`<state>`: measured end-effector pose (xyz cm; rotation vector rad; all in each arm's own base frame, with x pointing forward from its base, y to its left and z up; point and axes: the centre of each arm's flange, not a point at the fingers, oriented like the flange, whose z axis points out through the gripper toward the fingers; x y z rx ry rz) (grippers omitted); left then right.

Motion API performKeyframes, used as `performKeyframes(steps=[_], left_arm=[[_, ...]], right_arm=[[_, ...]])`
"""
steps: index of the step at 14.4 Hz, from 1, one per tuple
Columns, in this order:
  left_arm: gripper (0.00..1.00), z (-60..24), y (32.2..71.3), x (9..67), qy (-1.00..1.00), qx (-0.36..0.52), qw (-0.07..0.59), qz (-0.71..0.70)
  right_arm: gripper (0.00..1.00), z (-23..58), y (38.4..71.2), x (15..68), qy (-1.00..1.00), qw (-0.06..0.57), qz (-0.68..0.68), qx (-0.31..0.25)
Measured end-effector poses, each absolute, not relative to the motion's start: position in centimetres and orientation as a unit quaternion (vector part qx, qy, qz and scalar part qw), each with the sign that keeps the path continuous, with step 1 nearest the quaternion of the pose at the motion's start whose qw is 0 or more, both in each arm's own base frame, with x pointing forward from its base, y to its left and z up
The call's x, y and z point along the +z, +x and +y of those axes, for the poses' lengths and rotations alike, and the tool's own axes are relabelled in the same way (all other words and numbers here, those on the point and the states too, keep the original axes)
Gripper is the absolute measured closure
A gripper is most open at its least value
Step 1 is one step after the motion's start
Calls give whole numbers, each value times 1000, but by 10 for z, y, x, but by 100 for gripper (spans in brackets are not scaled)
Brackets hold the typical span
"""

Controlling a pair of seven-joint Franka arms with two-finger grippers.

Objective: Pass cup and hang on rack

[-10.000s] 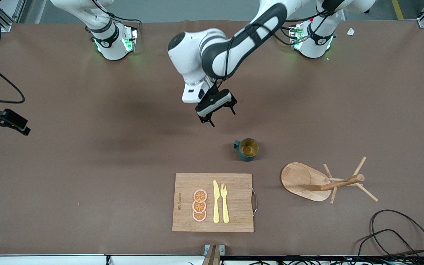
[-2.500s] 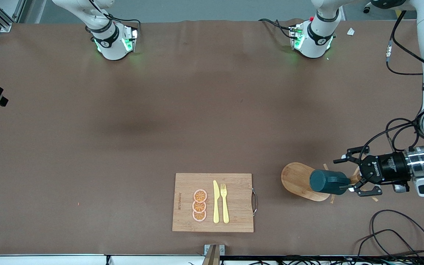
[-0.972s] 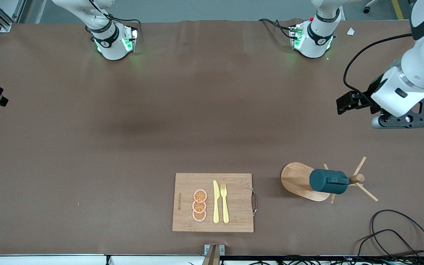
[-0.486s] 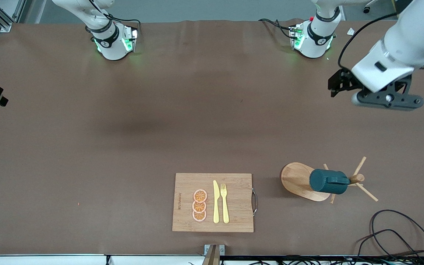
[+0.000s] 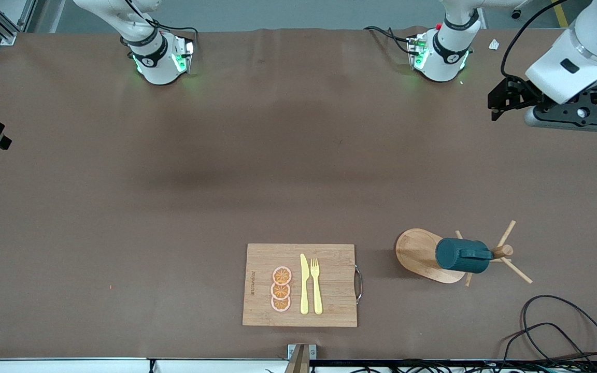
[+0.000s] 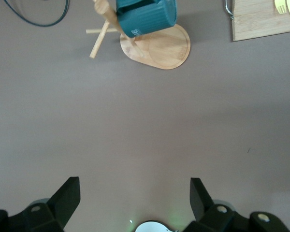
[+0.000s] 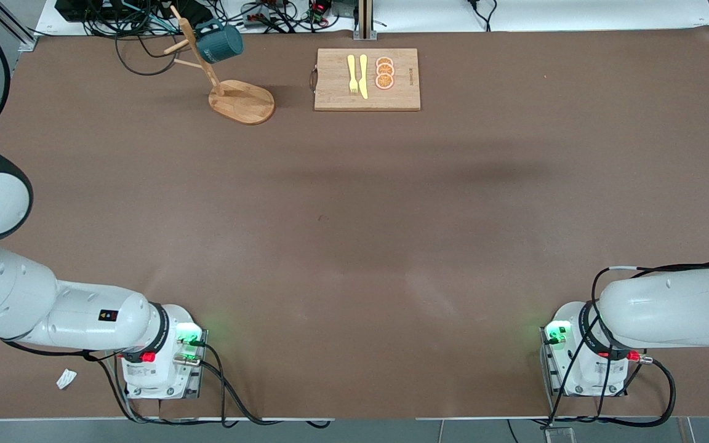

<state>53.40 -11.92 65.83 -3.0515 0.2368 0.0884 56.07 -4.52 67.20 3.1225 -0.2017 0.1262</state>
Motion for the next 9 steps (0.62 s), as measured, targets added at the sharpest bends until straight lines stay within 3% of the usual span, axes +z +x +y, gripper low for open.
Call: performKeyframes(steps=[9], left_arm=[[0,-58,519,641,-998,29,35,43]], right_arm=[[0,-45,561,672,997,5,-64,40]])
